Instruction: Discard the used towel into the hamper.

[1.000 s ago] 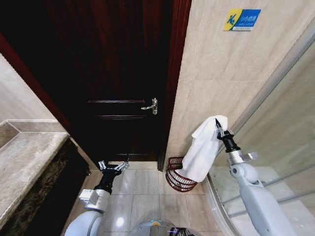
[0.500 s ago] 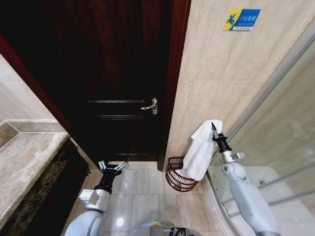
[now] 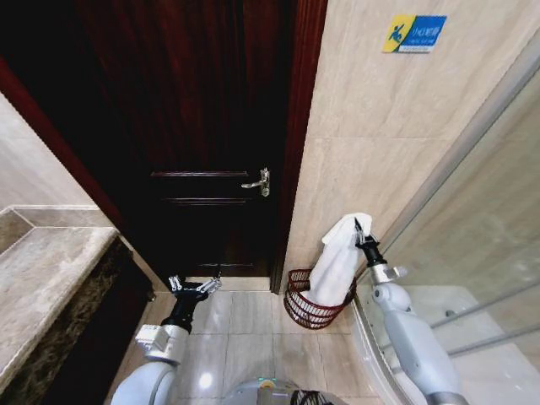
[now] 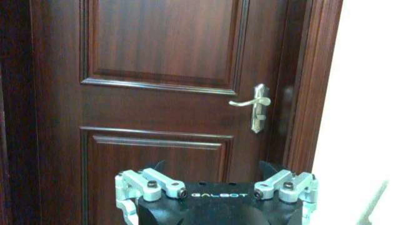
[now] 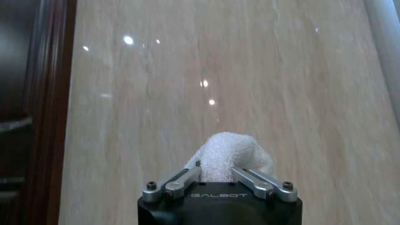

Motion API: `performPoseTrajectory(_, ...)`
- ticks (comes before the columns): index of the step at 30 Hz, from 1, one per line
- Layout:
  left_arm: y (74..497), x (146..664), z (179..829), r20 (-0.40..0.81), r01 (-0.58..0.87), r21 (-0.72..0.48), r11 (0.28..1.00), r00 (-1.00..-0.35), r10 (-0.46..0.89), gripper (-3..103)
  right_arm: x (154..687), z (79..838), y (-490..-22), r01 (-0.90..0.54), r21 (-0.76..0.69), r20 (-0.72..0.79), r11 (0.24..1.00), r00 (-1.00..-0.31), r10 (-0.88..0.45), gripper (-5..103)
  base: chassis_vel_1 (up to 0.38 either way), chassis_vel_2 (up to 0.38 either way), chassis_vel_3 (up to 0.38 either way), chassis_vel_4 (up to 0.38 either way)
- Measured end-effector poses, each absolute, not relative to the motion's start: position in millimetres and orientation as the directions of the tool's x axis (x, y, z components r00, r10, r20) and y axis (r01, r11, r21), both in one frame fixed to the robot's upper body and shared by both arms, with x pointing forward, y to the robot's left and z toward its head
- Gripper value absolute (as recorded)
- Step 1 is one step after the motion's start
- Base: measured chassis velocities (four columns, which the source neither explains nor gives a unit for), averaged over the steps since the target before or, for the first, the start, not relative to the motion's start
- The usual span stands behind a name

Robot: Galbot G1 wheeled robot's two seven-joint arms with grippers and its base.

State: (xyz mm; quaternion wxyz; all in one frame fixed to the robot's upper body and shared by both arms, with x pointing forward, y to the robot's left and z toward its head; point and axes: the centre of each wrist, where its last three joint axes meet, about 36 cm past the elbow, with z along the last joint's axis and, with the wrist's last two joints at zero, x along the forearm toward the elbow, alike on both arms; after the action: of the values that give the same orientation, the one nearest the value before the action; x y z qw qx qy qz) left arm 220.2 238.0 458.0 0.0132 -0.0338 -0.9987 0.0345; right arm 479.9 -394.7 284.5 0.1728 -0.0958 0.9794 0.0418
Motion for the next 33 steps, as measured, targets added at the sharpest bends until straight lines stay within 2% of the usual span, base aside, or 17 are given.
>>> performPoseTrajectory(10,238,220,458,0.024,0.067,-0.07,0.995,-0.997,0.068,100,475,246,-397,-0.195,0.052,-0.282,0.979,-0.944,-0.173,5,0.0,0.0,0.0,0.0)
performPoseTrajectory(33,238,220,458,0.024,0.067,-0.07,0.995,-0.997,0.068,100,432,169,-396,-0.235,0.118,-0.023,0.965,-0.972,-0.234,5,0.0,0.0,0.0,0.0)
